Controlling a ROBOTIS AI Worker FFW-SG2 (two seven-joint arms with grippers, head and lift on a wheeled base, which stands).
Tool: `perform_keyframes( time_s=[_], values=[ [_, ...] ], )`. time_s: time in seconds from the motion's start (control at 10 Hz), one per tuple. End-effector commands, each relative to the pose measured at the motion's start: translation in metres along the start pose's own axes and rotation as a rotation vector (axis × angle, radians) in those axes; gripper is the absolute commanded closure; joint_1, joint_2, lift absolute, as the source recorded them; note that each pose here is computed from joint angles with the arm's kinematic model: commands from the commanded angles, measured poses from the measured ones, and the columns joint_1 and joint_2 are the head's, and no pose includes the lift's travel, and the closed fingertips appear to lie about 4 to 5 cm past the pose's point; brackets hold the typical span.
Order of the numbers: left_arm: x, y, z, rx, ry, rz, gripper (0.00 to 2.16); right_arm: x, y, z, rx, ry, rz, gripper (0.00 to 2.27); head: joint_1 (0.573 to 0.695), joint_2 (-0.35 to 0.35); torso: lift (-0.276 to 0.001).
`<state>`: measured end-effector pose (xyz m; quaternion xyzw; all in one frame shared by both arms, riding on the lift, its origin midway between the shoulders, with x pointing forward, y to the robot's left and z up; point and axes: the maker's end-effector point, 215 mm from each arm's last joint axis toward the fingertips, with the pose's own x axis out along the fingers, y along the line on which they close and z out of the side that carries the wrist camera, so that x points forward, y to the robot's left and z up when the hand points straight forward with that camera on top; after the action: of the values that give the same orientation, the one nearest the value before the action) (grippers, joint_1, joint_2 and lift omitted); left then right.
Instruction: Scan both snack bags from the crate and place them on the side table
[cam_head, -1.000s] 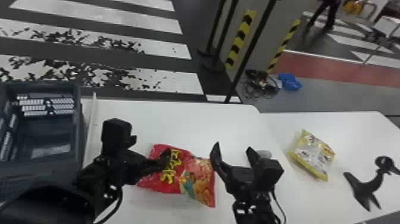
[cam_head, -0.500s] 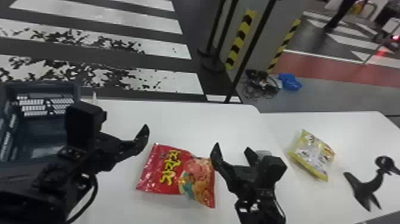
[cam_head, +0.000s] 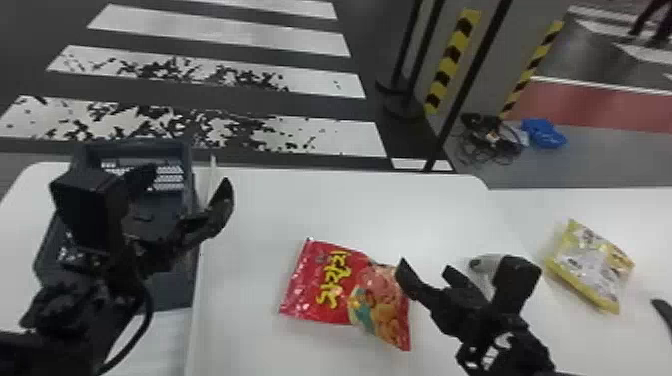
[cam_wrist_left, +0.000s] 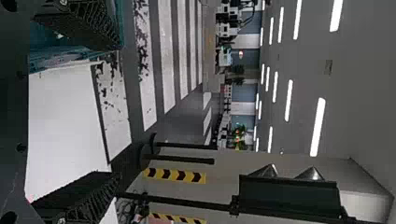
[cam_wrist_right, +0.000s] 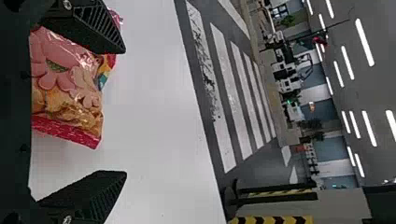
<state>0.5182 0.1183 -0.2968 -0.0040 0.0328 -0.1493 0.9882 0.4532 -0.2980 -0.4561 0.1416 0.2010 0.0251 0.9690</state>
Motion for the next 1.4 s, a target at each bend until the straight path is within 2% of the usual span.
perform_keyframes(
  time_s=[0.0,0.1,0.4,0.6,0.7,1.0,1.3],
  values=[
    [-0.009,0.014,0.019,0.008,-0.075,0.018,0.04,-0.006,-0.007,-0.011,0.063,0.093,0.027,0.07,0.695,-0.205,-0.095],
    [-0.016,0.024,0.028,0.012,-0.117,0.034,0.05,-0.011,-0.008,-0.017,0.096,0.136,0.051,0.07,0.695,-0.199,-0.095],
    [-0.044,0.045,0.027,-0.003,-0.168,0.070,0.06,-0.027,0.001,-0.048,0.159,0.317,0.103,0.05,0.695,-0.165,-0.095],
    [-0.061,0.058,0.011,-0.023,-0.153,0.103,0.07,-0.032,0.008,-0.057,0.186,0.372,0.129,0.05,0.695,-0.139,-0.095],
    [-0.067,0.062,0.010,-0.033,-0.162,0.111,0.07,-0.034,0.012,-0.064,0.199,0.403,0.139,0.05,0.695,-0.120,-0.095],
    [-0.070,0.063,0.000,-0.053,-0.151,0.114,0.07,-0.039,0.015,-0.077,0.217,0.447,0.152,0.05,0.695,-0.090,-0.095],
    [-0.068,0.060,-0.011,-0.061,-0.130,0.108,0.07,-0.043,0.018,-0.095,0.269,0.502,0.183,0.05,0.695,-0.088,-0.095]
  ],
)
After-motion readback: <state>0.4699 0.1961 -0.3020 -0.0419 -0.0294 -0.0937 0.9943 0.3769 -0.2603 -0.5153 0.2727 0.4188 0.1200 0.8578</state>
